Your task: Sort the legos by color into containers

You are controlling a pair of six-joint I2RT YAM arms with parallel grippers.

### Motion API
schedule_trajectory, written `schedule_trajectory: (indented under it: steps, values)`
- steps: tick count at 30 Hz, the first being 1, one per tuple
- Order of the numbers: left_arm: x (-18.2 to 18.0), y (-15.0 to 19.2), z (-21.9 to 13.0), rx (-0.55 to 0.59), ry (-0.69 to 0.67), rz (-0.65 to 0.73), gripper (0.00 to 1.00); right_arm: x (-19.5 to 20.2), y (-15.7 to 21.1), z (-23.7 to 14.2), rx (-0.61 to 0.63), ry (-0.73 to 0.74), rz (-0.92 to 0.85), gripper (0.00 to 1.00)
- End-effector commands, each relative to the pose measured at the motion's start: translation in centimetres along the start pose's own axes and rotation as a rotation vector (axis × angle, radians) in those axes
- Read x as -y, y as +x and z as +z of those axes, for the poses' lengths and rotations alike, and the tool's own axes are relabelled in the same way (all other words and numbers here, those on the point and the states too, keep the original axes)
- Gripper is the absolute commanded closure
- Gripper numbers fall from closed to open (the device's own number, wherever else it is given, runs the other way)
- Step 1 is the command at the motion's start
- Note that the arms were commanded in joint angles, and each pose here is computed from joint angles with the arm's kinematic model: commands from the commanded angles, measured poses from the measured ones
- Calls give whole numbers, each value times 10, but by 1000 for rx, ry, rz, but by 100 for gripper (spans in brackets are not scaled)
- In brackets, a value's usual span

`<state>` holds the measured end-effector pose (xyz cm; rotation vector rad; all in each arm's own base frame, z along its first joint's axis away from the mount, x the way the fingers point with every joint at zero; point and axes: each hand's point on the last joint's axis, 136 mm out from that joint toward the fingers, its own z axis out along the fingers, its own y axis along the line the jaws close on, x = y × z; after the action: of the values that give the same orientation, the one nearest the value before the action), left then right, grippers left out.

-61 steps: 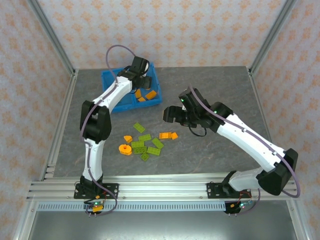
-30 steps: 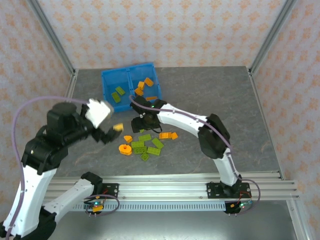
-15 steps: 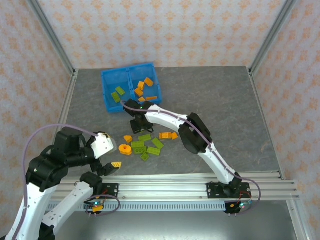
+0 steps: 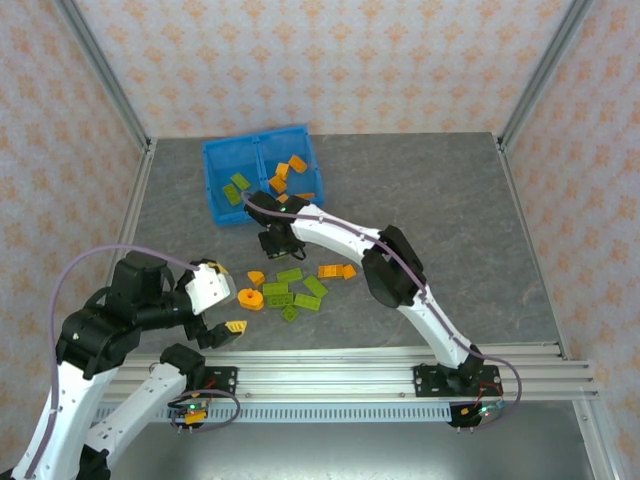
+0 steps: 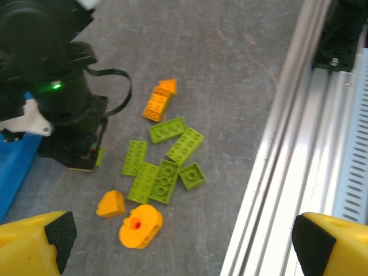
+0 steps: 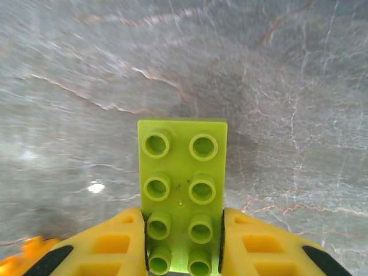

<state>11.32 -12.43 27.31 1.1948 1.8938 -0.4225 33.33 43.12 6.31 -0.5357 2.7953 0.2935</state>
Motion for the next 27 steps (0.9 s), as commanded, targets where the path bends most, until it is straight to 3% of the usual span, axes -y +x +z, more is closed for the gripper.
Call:
schedule_trajectory:
  steps: [1,7,14,23,27]
  values:
    - [-26,-8,-12,57,-192,20,0,-33,-46,-78,189,-174,89,72]
    - [-43,8,-33,13,-370,15,0,-54,-110,-105,408,-240,162,71]
    - [-32,20,-35,-39,-333,58,0,-50,-174,-74,589,-236,264,73]
    - [-29,13,-23,-3,-280,41,0,-75,-218,-62,809,-383,259,74]
    - [-30,11,-23,4,-278,30,0,-71,-226,-53,868,-383,304,73]
